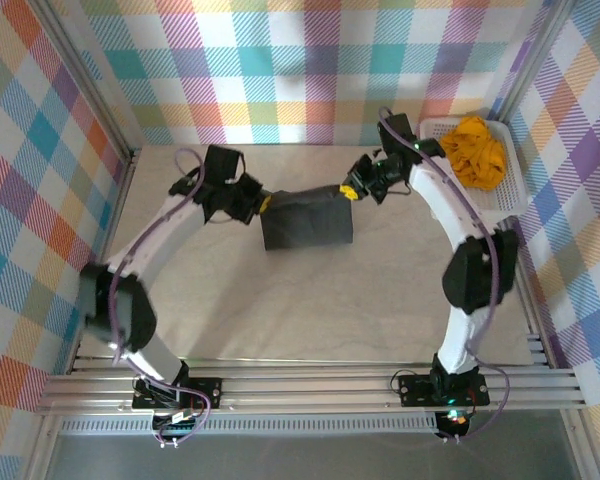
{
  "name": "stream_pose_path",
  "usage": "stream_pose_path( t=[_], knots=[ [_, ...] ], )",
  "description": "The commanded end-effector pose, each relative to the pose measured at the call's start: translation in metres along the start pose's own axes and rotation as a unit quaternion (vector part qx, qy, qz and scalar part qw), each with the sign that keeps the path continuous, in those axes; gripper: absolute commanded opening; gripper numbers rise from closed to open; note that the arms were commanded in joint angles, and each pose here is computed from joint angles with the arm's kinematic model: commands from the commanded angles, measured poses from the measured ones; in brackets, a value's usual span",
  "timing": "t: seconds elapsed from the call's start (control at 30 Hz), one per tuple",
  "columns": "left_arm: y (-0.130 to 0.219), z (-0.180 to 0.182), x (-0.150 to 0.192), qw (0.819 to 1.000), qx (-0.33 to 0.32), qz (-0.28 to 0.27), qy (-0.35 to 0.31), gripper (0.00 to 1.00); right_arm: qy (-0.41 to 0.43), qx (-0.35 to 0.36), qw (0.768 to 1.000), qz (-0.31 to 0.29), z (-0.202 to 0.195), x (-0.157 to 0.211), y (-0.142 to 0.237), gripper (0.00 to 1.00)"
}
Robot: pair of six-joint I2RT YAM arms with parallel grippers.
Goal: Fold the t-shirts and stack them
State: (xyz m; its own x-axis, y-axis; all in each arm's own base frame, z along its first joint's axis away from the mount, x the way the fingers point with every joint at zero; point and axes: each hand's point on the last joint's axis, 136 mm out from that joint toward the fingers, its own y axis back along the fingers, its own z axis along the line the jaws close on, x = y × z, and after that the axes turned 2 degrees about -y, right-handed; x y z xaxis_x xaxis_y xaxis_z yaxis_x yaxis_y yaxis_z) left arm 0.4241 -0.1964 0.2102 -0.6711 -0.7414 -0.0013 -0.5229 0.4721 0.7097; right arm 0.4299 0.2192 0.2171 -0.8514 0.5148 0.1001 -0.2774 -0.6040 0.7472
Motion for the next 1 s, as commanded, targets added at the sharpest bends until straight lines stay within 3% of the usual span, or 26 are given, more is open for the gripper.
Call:
stream_pose_path(
  t=[0.0, 0.03, 0.07, 0.1, 0.17, 0.27, 0.4, 0.5, 0.6, 0.67, 0.77, 0.97],
  knots=[
    [-0.048, 0.01, -0.046, 0.999, -0.038, -0.009, 0.004, 0.0, -0.02, 0.012, 1.0, -0.011, 0.001, -0.05, -0.026, 0.0],
    [-0.063, 0.007, -0.06, 0.999, -0.04, -0.015, -0.002, 0.0, -0.024, 0.007, 1.0, -0.008, 0.005, -0.066, -0.04, 0.0],
    [-0.079, 0.01, -0.074, 0.998, -0.056, -0.017, -0.003, 0.06, -0.02, -0.006, 1.0, -0.004, 0.01, -0.081, -0.052, 0.07],
    [-0.093, 0.013, -0.084, 0.998, -0.065, -0.015, -0.004, 0.15, -0.02, -0.009, 1.0, 0.001, 0.01, -0.092, -0.065, 0.18],
    [-0.114, 0.006, -0.1, 0.998, -0.057, -0.008, 0.003, 0.44, -0.017, -0.017, 1.0, 0.003, 0.012, -0.111, -0.081, 0.4],
    [-0.105, -0.017, -0.111, 0.998, -0.048, -0.034, -0.017, 0.58, 0.006, -0.038, 0.999, -0.007, 0.022, -0.123, -0.078, 0.51],
    [-0.068, -0.024, -0.089, 0.997, -0.051, -0.049, -0.031, 0.59, 0.043, -0.037, 0.998, -0.015, 0.025, -0.114, -0.055, 0.53],
    [-0.056, -0.005, -0.036, 0.999, -0.042, -0.031, -0.007, 0.59, 0.062, -0.035, 0.997, -0.023, 0.018, -0.094, -0.032, 0.52],
    [-0.056, 0.018, 0.029, 0.999, -0.032, -0.008, 0.029, 0.67, 0.079, -0.069, 0.993, -0.054, 0.007, -0.067, -0.006, 0.53],
    [-0.061, 0.032, 0.064, 0.998, -0.012, -0.011, 0.066, 0.71, 0.087, -0.108, 0.987, -0.081, -0.002, -0.045, 0.011, 0.57],
    [-0.078, 0.023, 0.099, 0.992, 0.051, -0.015, 0.117, 0.74, 0.088, -0.155, 0.98, -0.092, -0.023, -0.01, 0.028, 0.6],
    [-0.116, 0.006, 0.116, 0.99, 0.059, -0.019, 0.126, 0.76, 0.082, -0.153, 0.982, -0.079, -0.069, 0.04, 0.044, 0.65]
  ],
)
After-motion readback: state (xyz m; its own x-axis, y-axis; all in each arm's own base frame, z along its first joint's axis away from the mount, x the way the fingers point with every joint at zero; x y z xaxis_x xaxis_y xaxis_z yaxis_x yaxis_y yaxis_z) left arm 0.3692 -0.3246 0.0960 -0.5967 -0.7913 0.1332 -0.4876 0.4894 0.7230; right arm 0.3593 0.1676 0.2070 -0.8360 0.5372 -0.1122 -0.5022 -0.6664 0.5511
